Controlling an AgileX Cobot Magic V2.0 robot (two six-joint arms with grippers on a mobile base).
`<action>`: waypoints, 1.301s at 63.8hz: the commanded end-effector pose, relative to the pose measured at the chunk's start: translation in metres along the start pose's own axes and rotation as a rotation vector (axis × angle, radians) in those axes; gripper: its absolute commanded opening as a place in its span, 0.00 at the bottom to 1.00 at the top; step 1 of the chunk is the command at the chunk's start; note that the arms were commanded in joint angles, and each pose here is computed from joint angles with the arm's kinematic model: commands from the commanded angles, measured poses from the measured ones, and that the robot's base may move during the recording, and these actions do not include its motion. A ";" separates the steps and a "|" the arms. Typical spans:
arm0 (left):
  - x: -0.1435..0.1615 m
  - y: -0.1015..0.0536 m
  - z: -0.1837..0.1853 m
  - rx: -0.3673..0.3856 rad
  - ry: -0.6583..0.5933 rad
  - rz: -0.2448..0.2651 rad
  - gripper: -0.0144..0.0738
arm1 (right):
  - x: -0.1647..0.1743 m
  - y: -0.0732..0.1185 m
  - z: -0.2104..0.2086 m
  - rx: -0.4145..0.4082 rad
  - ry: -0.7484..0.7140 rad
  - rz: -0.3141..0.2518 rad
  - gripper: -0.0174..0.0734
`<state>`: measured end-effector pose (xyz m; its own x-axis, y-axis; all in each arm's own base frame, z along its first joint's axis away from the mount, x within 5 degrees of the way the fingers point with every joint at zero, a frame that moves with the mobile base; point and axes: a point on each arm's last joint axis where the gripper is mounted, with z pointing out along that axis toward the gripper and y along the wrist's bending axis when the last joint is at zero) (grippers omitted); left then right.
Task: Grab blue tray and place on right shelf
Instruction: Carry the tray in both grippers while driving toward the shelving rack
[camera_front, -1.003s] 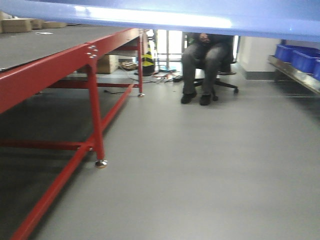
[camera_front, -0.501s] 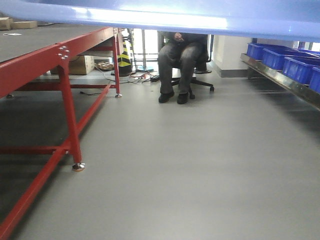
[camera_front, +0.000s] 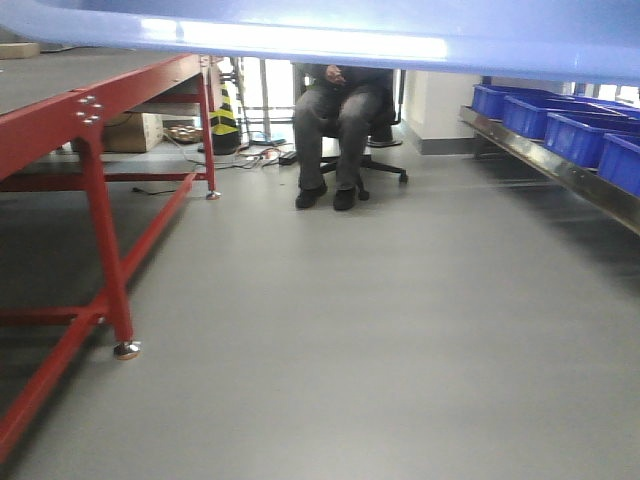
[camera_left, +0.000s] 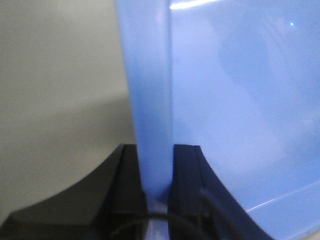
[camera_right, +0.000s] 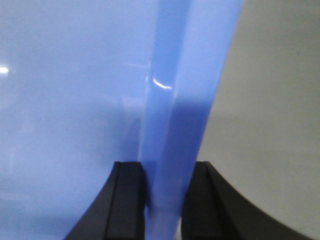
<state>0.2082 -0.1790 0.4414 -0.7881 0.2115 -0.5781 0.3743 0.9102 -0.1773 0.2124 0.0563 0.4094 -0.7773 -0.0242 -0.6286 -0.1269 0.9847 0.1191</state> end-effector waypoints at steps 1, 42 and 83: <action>0.008 -0.005 -0.018 0.047 0.032 0.029 0.11 | -0.010 0.004 -0.013 -0.038 -0.113 -0.032 0.26; 0.009 -0.006 -0.018 0.067 0.040 0.023 0.11 | -0.010 0.004 -0.013 -0.038 -0.113 -0.032 0.26; 0.009 -0.007 -0.018 0.073 0.042 0.022 0.11 | -0.010 0.004 -0.013 -0.038 -0.113 -0.032 0.26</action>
<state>0.2065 -0.1806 0.4415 -0.7949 0.2094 -0.5695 0.3809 0.9028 -0.1998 0.2126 0.0552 0.4093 -0.7767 -0.0299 -0.6292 -0.1239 0.9866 0.1060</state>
